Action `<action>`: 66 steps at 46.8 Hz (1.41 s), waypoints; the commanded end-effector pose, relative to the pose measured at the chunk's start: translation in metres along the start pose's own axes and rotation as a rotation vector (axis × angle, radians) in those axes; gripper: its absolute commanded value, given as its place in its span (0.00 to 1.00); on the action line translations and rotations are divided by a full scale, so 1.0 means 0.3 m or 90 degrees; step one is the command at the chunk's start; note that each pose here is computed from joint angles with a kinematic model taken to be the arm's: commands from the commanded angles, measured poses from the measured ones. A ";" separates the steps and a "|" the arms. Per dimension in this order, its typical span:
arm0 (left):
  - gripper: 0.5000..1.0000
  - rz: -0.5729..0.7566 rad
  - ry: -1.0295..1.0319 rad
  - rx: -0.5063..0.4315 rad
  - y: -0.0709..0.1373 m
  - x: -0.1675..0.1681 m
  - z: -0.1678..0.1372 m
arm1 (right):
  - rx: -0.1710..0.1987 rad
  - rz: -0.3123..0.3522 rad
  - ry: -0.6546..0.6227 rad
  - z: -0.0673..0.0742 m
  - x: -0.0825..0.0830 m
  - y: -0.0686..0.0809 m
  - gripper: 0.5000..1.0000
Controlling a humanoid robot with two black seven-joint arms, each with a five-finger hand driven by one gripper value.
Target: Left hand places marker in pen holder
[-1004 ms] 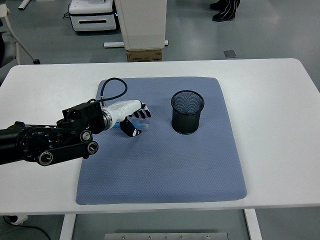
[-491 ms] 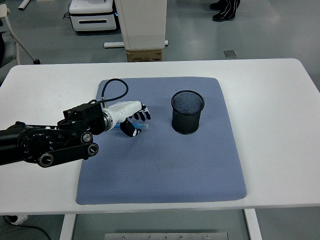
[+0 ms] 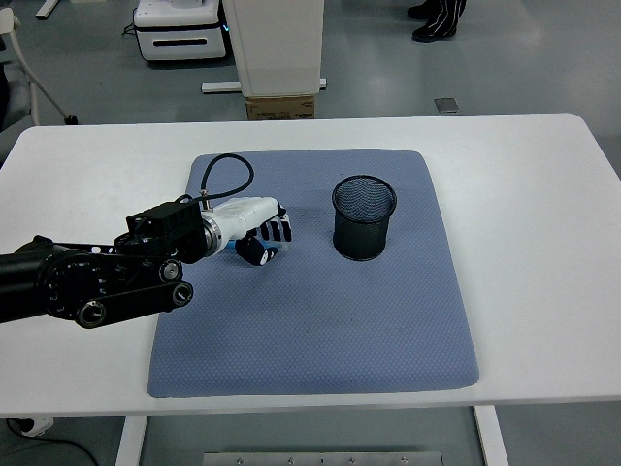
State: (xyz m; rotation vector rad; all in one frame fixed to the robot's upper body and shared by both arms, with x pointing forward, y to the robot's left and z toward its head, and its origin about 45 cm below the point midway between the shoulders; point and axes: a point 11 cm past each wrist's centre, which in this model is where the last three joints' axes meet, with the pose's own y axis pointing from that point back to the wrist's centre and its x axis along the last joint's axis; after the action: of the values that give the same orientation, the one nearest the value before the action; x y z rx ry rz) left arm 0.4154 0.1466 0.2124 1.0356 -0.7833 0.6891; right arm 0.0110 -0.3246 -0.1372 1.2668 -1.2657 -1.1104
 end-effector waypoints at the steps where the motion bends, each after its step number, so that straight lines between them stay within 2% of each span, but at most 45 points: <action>1: 0.15 -0.003 -0.004 0.001 0.000 -0.007 -0.003 | 0.000 0.000 0.000 0.000 0.000 0.000 1.00; 16: 0.14 0.001 -0.026 -0.003 0.001 -0.008 -0.003 | 0.001 0.000 0.000 0.000 0.000 0.000 1.00; 17: 0.13 0.001 -0.026 -0.003 0.001 -0.008 -0.003 | 0.001 0.000 0.000 0.000 0.000 0.000 1.00; 19: 0.03 0.001 -0.026 -0.003 0.001 -0.008 -0.003 | 0.000 0.000 0.000 0.000 0.000 0.000 1.00; 20: 0.02 0.001 -0.026 -0.003 0.001 -0.008 -0.003 | 0.001 0.000 0.000 0.000 0.000 0.000 1.00; 47: 0.00 0.004 -0.028 -0.002 0.001 0.002 -0.008 | 0.000 0.000 0.000 0.000 0.000 0.000 1.00; 66: 0.00 0.050 -0.026 0.028 -0.011 0.110 -0.056 | 0.001 0.000 0.000 0.000 0.000 0.000 1.00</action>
State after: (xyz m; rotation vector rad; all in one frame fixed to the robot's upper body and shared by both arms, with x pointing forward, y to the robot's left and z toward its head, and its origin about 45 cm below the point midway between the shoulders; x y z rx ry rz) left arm 0.4369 0.1637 0.2305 1.0648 -0.8485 0.7460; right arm 0.0110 -0.3246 -0.1372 1.2670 -1.2659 -1.1103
